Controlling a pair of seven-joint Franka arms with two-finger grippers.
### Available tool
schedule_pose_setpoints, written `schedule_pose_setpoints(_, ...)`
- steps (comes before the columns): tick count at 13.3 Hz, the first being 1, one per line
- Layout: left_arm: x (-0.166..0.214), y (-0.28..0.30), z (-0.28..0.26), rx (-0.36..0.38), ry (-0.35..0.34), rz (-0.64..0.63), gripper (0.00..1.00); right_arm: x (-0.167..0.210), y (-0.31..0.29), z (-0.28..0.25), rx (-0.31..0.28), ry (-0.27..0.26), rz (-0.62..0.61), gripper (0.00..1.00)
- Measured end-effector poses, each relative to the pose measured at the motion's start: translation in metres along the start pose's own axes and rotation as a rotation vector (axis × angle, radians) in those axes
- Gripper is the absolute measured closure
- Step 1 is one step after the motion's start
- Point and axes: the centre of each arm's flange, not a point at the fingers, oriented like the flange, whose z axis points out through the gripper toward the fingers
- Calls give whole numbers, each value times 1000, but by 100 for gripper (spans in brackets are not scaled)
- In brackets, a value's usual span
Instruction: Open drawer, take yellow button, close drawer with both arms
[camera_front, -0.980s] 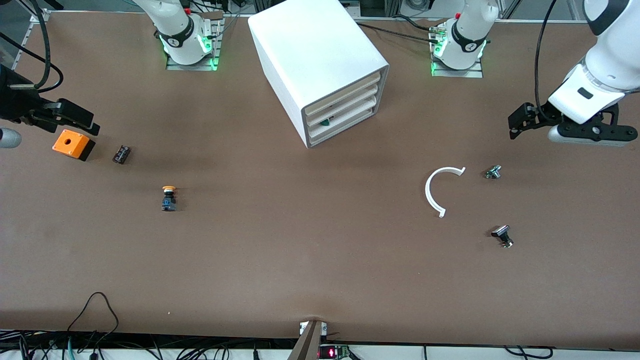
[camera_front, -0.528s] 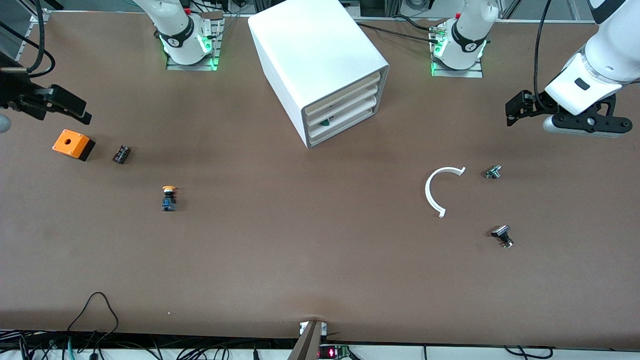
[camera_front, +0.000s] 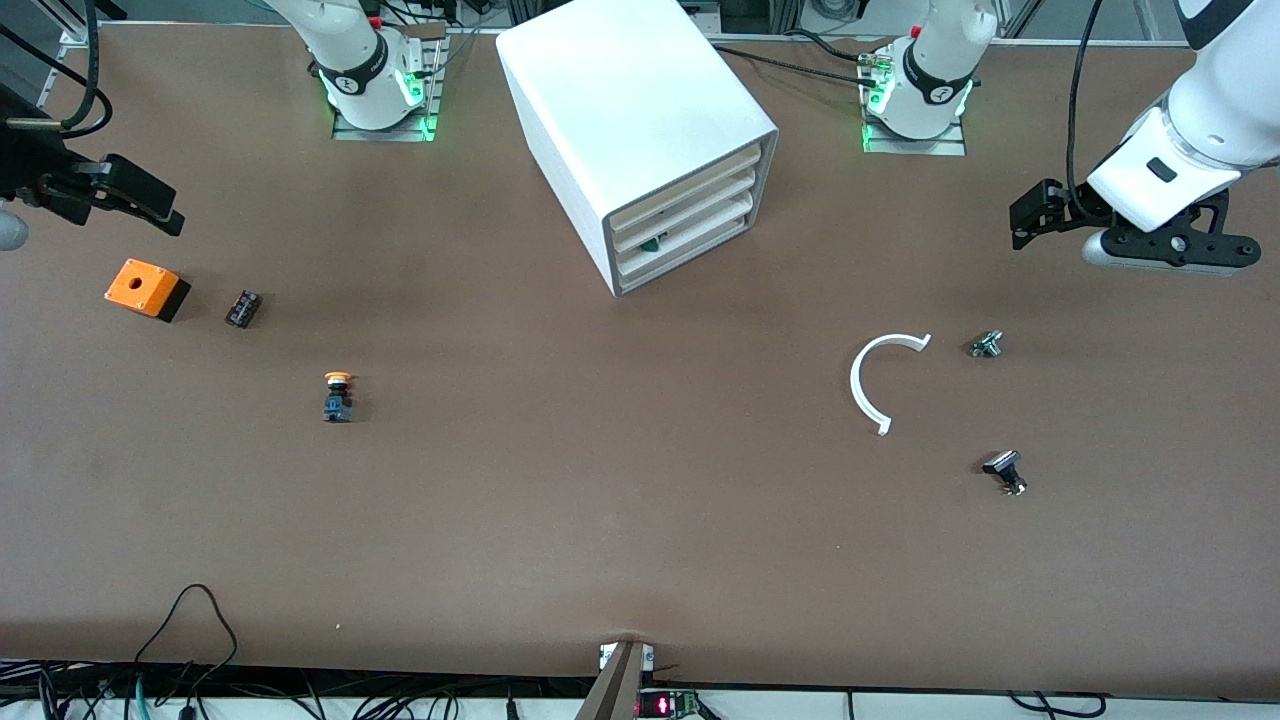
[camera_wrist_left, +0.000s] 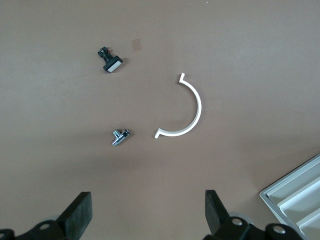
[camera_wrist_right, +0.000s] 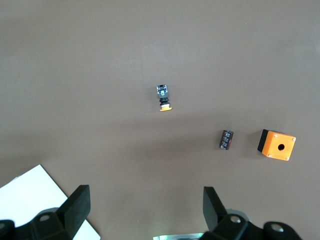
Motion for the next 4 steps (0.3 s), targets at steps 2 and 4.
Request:
schedule_pose_setpoints(2,0,0,-1,0,-1,0,0,-1,-2,-15,7,33,-13,0)
schedule_pose_setpoints(4,0,0,-1,0,-3,0,0,-6,-6,-34,15,71,-21,0)
